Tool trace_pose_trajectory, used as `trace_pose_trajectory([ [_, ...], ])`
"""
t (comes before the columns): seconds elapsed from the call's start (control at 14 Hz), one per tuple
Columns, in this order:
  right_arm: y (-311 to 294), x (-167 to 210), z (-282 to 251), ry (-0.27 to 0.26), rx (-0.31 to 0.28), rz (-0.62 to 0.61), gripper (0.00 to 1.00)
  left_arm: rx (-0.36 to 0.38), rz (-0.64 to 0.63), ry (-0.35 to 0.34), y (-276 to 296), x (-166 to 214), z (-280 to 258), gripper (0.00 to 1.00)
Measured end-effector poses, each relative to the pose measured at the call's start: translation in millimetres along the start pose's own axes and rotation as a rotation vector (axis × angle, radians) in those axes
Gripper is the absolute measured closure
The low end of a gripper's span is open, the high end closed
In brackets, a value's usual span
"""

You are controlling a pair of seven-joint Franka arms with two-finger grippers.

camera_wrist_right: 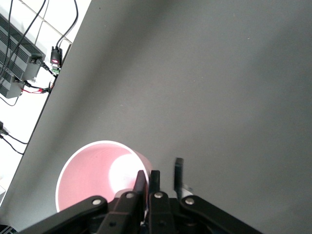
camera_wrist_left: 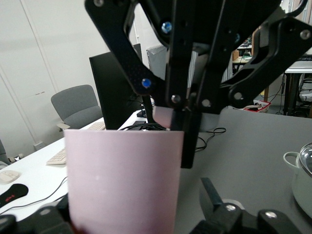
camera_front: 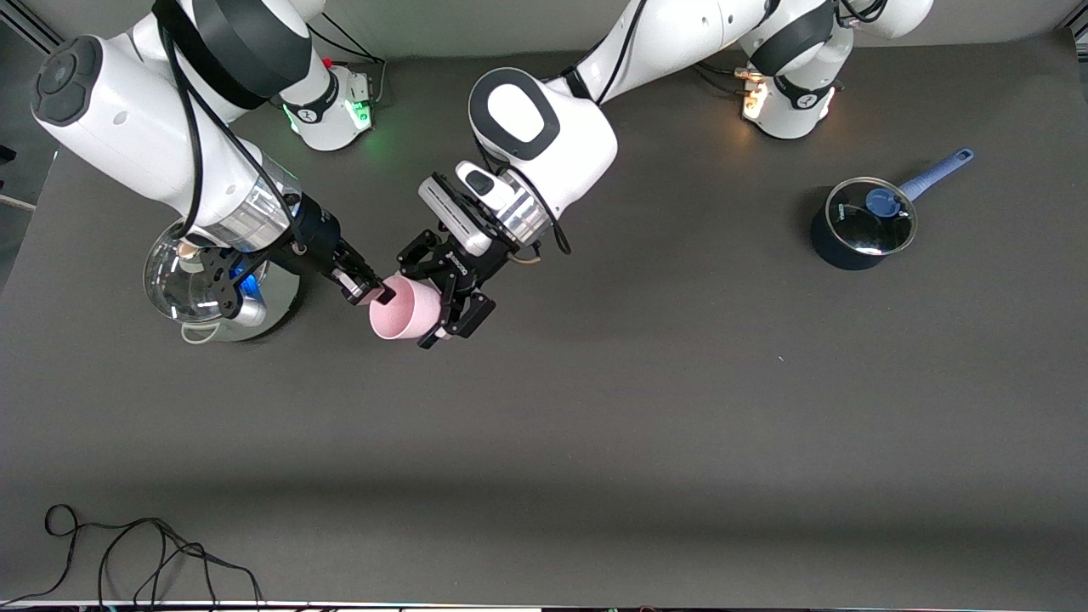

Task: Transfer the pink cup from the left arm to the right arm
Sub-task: 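Open the left gripper and withdraw while the right gripper carries the cup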

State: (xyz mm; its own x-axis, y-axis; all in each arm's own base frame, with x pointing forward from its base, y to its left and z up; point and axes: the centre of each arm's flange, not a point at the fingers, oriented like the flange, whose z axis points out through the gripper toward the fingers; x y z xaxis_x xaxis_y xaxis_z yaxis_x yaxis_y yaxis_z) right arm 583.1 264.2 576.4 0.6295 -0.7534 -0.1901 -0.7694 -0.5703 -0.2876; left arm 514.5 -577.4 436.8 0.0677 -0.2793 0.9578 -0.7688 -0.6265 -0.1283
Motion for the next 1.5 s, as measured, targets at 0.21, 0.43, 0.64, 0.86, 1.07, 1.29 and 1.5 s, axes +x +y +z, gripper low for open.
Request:
trace_pose_trajectory([
  [0.21, -4.7, 2.5, 1.3, 0.008, 0.000, -0.004, 0.95, 0.005, -0.018, 0.000, -3.3, 0.0, 0.0, 0.00],
  [0.43, -11.4, 15.1, 1.1, 0.051, -0.003, -0.010, 0.95, 0.012, -0.022, -0.001, -7.6, -0.9, 0.0, 0.00],
  [0.64, -17.1, 56.4, -6.8, 0.154, 0.016, 0.012, 0.95, -0.002, -0.024, 0.001, 0.8, 0.0, 0.3, 0.00],
  [0.86, -9.9, 108.6, -14.9, 0.277, 0.008, 0.025, 0.95, -0.001, -0.014, 0.001, 0.6, 0.3, 0.3, 0.00],
  [1.07, 9.1, 163.5, -23.6, 0.344, -0.019, -0.012, 0.95, -0.005, 0.014, 0.014, -32.5, -5.3, 4.6, 0.00],
  [1.29, 37.0, 218.7, -33.3, 0.390, -0.081, -0.106, 0.95, -0.091, 0.092, 0.032, -82.0, -21.2, 10.2, 0.00],
  [1.5, 76.8, 280.1, -44.7, 0.400, -0.171, -0.300, 0.95, -0.227, 0.164, 0.068, -146.8, -27.9, -3.1, 0.00],
])
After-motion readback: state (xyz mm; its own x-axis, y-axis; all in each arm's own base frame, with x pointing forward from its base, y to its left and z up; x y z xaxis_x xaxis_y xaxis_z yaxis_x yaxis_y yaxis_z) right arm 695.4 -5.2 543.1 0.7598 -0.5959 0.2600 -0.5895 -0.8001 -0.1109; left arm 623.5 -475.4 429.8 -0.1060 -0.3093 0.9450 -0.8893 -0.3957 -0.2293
